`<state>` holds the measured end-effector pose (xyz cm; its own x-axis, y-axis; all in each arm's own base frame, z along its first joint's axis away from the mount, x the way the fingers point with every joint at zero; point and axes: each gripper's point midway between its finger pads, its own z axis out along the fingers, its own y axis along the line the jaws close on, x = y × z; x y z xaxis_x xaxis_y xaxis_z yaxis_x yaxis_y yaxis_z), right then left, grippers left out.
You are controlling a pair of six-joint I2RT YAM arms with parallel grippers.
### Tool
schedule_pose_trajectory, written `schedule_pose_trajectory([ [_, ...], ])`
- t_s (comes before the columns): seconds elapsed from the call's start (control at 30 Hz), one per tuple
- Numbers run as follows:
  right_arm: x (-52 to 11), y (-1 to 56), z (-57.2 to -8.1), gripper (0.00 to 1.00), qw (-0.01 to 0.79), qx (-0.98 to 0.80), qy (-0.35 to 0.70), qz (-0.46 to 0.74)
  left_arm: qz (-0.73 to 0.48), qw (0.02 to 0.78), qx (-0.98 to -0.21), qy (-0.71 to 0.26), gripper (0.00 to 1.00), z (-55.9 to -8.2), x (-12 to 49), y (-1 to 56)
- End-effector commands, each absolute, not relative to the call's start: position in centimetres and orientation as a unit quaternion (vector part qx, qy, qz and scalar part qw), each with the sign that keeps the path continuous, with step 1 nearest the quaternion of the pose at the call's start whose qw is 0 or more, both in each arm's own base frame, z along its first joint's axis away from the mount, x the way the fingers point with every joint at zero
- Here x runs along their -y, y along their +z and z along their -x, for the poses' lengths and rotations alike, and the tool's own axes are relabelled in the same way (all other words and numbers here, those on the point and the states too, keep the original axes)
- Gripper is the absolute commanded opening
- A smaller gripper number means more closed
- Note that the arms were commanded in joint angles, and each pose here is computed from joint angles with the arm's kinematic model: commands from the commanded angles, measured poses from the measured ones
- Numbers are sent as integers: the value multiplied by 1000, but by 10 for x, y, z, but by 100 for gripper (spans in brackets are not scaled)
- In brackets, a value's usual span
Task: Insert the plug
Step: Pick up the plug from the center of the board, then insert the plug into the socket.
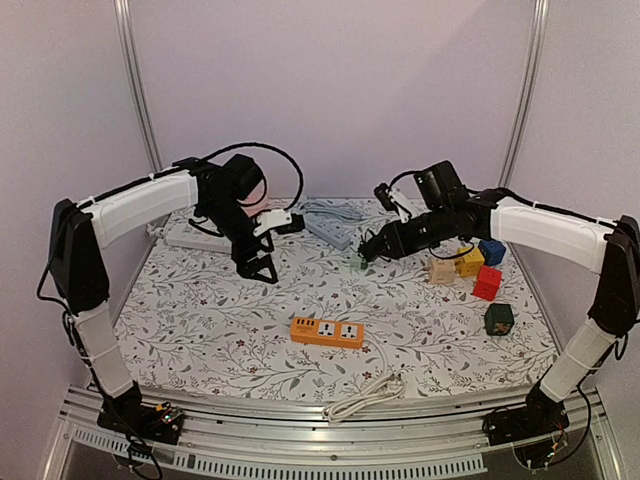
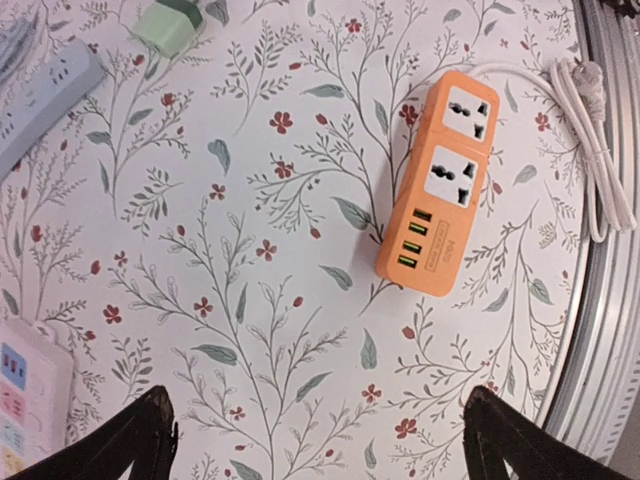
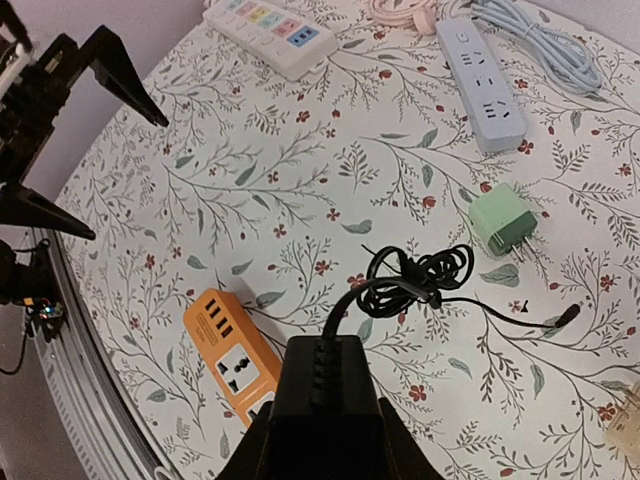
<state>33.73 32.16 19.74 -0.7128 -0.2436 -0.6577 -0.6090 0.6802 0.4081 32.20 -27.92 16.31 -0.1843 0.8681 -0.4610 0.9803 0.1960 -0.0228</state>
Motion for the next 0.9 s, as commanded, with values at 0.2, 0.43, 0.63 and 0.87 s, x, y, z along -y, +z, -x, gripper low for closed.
schedule_pose_trajectory([
  [0.2, -338, 113, -249, 0, 200, -808, 144, 535, -572, 87, -797, -172, 98, -303, 266, 80],
  [0.43, -351, 79, -229, 0, 162, -787, 126, 582, -559, 67, -808, -176, 97, -298, 263, 56],
  [0.63, -360, 68, -228, 0, 159, -757, 115, 623, -544, 54, -817, -185, 96, -297, 266, 47],
  [0.87, -368, 66, -224, 0, 154, -734, 124, 649, -540, 53, -820, -182, 95, -300, 266, 43],
])
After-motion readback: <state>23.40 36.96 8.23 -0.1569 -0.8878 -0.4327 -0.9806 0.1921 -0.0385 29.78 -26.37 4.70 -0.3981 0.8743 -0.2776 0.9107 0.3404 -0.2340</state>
